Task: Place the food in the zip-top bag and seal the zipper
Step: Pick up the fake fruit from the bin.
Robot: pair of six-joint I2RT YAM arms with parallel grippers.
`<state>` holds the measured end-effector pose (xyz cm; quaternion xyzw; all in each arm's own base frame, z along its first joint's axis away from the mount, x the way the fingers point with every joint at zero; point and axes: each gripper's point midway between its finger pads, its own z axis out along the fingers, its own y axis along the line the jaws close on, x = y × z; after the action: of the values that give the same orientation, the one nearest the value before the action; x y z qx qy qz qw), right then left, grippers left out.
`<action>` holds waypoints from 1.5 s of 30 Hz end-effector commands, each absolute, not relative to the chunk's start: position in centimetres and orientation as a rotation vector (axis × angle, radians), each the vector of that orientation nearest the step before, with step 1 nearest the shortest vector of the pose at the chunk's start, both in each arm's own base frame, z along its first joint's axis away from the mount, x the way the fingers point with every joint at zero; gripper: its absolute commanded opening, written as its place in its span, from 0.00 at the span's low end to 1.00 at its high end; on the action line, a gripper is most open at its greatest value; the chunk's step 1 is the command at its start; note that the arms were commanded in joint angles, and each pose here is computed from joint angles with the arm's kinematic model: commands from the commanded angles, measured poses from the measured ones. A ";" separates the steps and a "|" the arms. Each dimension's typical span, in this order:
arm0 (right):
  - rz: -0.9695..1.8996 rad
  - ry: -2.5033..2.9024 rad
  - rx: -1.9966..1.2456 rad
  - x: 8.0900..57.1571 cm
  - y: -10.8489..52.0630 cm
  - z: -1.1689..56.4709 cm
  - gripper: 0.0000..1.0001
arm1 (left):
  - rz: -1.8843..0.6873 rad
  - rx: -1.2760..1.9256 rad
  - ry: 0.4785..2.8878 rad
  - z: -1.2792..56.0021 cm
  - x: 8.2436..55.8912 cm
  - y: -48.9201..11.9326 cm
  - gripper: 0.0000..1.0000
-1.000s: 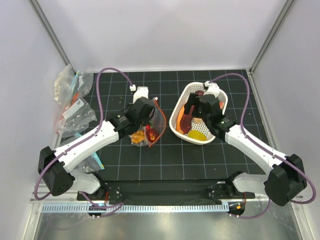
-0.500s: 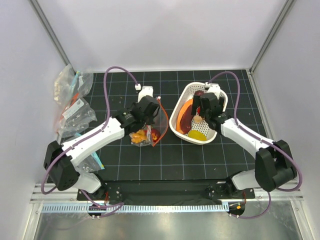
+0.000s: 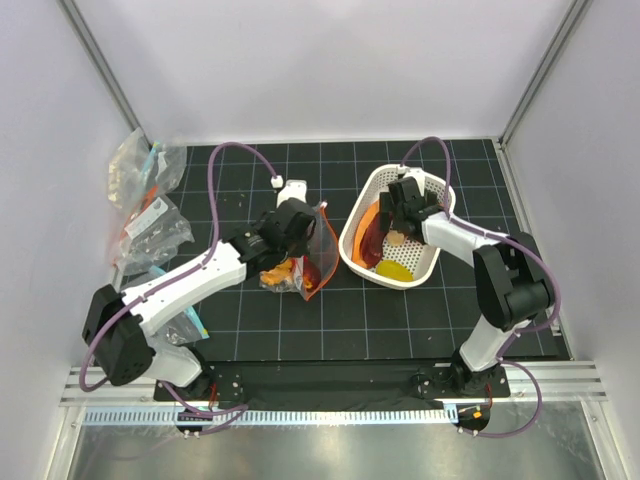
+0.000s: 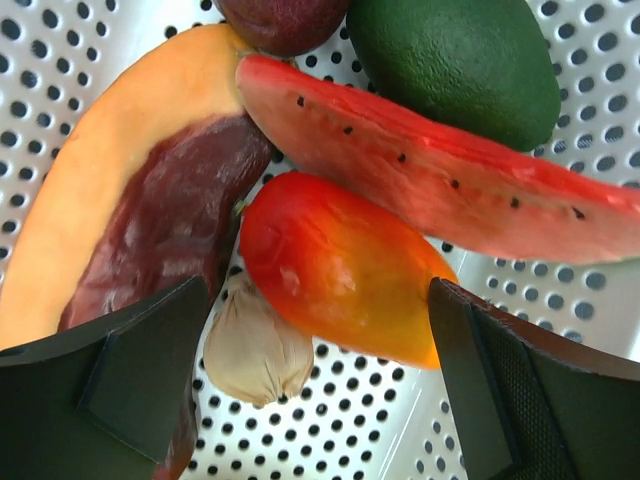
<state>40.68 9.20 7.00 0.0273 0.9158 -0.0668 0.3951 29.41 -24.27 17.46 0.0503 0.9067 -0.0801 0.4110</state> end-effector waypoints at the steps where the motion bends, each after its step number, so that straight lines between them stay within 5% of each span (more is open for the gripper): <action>1: -0.176 2.341 0.096 41.6 9.3 7.3 1.00 | -0.326 0.125 2.201 19.8 29.1 -25.2 0.00; 7: -0.082 2.351 0.093 41.7 10.7 8.0 0.78 | -0.343 0.121 2.191 20.0 29.1 -25.2 0.00; 20: -0.075 2.374 0.085 42.1 11.1 7.0 0.82 | -0.315 0.121 2.196 19.7 29.2 -24.9 0.00; 23: -0.009 2.408 0.065 41.6 12.1 6.7 0.59 | -0.329 0.124 2.202 19.6 29.0 -25.0 0.00; 27: 0.079 2.344 0.080 41.1 12.7 9.3 0.50 | -0.339 0.129 2.206 19.6 28.9 -25.2 0.00; 45: 0.748 2.011 -0.210 33.3 21.6 20.5 0.43 | -0.241 0.099 2.277 16.6 31.6 -24.8 0.00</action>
<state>34.69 17.81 17.34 -0.0301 0.8627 0.2172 0.4557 30.12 -24.42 15.21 0.0465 0.9132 -0.0859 0.3957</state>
